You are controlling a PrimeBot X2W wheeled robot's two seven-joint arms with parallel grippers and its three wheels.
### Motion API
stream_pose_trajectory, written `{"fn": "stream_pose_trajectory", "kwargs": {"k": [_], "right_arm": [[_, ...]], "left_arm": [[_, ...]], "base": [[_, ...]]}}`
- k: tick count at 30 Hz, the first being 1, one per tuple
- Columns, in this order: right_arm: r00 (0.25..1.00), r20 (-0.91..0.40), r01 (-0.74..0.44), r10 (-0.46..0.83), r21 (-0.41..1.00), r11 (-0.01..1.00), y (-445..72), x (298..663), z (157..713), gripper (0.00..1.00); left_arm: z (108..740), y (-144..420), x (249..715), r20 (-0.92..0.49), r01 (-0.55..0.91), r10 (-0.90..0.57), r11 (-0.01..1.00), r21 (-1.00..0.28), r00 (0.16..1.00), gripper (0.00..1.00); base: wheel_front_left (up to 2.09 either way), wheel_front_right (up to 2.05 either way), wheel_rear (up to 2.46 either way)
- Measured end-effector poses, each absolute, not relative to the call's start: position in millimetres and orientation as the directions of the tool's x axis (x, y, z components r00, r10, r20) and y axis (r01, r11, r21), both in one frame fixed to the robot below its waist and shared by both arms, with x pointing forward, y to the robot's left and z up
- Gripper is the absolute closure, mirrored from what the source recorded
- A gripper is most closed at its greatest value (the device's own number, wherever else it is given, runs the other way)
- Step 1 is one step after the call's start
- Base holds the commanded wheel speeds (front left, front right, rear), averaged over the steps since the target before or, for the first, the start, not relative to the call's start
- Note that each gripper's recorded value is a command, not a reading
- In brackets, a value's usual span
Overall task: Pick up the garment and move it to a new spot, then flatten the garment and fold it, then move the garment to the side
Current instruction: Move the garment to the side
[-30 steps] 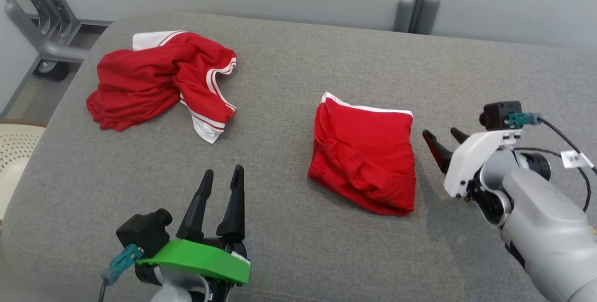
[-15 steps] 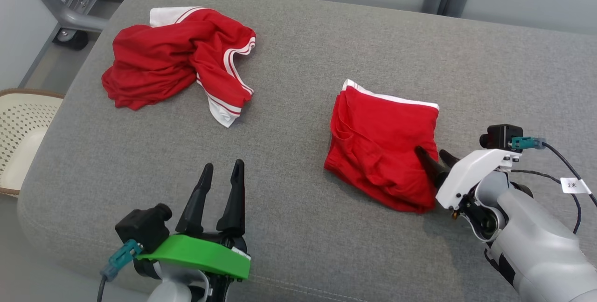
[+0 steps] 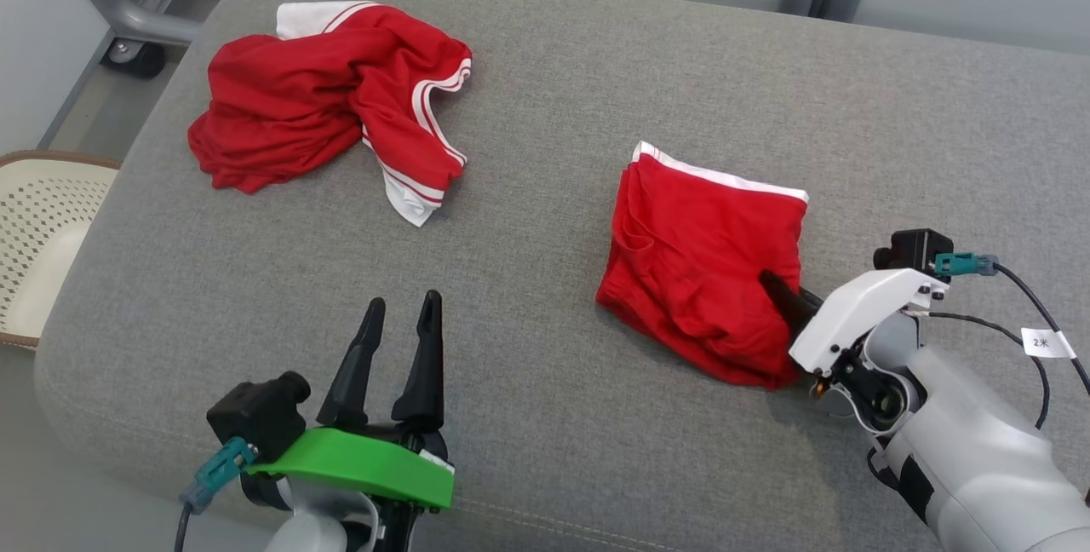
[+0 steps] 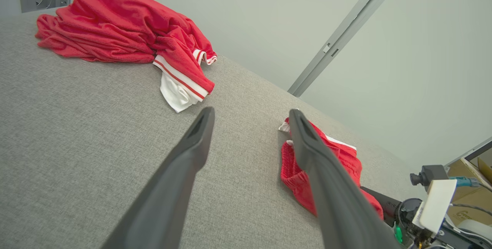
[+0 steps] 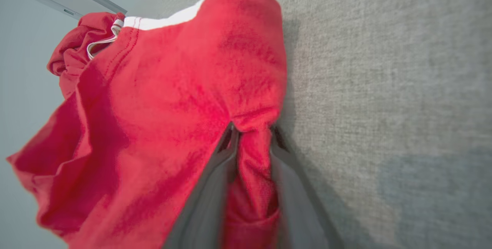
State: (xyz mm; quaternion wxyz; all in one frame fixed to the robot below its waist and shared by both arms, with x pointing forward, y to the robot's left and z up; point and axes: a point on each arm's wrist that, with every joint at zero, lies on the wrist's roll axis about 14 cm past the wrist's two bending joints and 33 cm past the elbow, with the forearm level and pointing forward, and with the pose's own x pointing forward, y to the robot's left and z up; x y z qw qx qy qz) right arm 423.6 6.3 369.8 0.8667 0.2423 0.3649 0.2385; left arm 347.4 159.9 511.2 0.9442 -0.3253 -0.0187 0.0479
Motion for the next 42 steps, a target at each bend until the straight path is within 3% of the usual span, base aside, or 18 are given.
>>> {"fn": "stream_pose_trajectory", "kwargs": {"k": [1, 2, 3, 17, 30, 42], "right_arm": [[0.616, -0.52, -0.237, 0.591, 0.593, 0.769, 6, 423, 369, 0.79], [0.614, -0.522, -0.238, 0.592, 0.592, 0.77, 6, 423, 369, 0.95], [0.614, -0.522, -0.239, 0.592, 0.592, 0.77, 6, 422, 369, 1.0], [0.657, -0.499, -0.291, 0.565, 0.524, 0.801, -17, 429, 383, 1.0], [0.781, -0.506, -0.299, 0.367, 0.212, 0.93, -134, 470, 418, 1.0], [0.83, -0.51, -0.287, 0.227, -0.041, 0.957, -207, 502, 450, 1.0]], "left_arm": [[511, 160, 347, 0.003, -0.079, 0.102, 0.784, -0.616, 0.995, 0.0], [510, 160, 348, 0.0, -0.08, 0.102, 0.784, -0.616, 0.995, 0.0], [509, 160, 348, -0.002, -0.082, 0.102, 0.784, -0.615, 0.995, 0.0], [512, 155, 350, 0.011, -0.06, 0.084, 0.785, -0.616, 0.996, 0.0], [523, 133, 360, 0.045, 0.02, 0.011, 0.786, -0.618, 0.999, 0.0], [520, 103, 373, 0.036, 0.102, -0.101, 0.788, -0.607, 0.994, 0.0]], "base": [[0.0, 0.0, 0.0], [0.0, 0.0, 0.0], [0.0, 0.0, 0.0], [0.0, 0.0, 0.0], [0.0, 0.0, 0.0], [0.0, 0.0, 0.0]]}}
